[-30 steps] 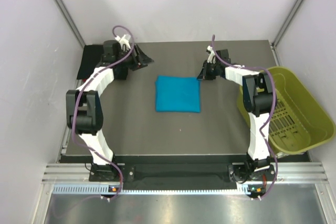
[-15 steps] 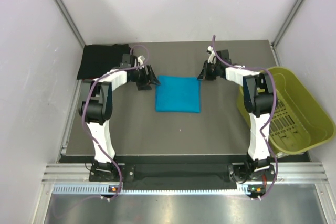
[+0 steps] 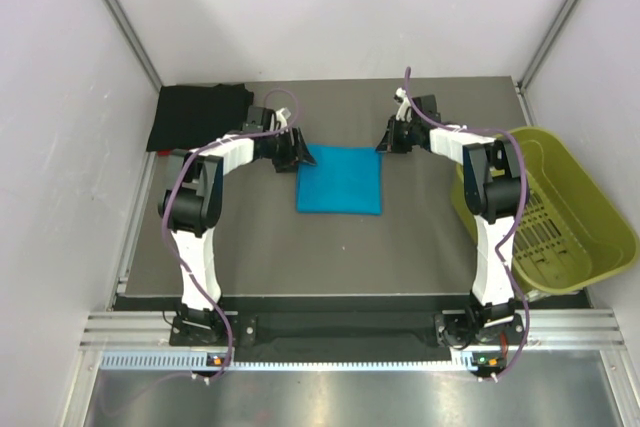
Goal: Fold and stack the t-shirts
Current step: Neatly place the folded tshirt to the corner
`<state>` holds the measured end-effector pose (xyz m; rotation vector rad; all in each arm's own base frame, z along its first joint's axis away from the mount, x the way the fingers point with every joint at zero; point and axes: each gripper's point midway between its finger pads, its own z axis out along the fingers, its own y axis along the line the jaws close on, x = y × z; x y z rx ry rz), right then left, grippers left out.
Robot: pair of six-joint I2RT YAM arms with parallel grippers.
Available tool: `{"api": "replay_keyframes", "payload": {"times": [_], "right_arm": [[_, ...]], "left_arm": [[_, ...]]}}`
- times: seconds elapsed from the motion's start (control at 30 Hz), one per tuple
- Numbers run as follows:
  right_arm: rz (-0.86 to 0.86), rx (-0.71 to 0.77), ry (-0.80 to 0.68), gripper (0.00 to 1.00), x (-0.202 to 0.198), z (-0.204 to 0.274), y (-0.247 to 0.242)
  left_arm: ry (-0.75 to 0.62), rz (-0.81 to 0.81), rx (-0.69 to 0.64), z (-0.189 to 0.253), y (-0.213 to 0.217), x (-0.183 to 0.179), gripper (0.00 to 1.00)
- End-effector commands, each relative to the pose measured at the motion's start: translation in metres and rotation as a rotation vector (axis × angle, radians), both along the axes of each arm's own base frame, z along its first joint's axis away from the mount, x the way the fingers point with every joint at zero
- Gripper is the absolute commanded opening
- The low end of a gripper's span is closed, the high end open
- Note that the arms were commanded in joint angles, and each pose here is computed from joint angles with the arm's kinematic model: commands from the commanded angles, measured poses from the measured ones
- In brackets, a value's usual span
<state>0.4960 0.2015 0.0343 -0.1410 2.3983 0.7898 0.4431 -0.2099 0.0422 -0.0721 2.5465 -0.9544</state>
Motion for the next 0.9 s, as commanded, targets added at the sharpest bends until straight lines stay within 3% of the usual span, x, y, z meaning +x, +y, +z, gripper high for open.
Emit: {"api": "replay_keyframes", "payload": {"times": [0.0,0.3,0.4,0.43,0.47,0.57,0.77,0.8,0.87], "right_arm": [[-0.018,0.017,-0.102,0.00,0.015,0.035,-0.007],[-0.018,0.020,-0.101,0.00,0.014,0.036,-0.007],[-0.021,0.021,-0.106,0.00,0.015,0.037,-0.007],[-0.024,0.025,-0.106,0.00,0.015,0.038,-0.007],[-0.024,0.027,-0.105,0.00,0.015,0.038,-0.007],[-0.023,0.040,-0.106,0.00,0.014,0.042,-0.005],[-0.031,0.074,-0.153,0.27,0.013,0.078,-0.002],[-0.032,0.078,-0.155,0.37,0.012,0.083,-0.001],[-0.044,0.089,-0.175,0.46,0.011,0.100,-0.003]], "left_arm": [[0.072,0.032,0.110,-0.042,0.016,-0.008,0.63],[0.090,0.048,0.175,-0.051,0.014,-0.010,0.54],[0.085,0.047,0.172,-0.047,0.011,-0.009,0.44],[0.082,0.047,0.170,-0.045,0.010,-0.008,0.39],[0.075,0.046,0.167,-0.042,0.008,-0.005,0.26],[0.050,0.050,0.181,-0.030,0.004,0.007,0.00],[-0.008,0.060,0.241,0.009,0.006,0.026,0.00],[-0.024,0.054,0.255,0.014,0.007,0.029,0.00],[-0.042,0.048,0.264,0.027,0.007,0.035,0.00]]}}
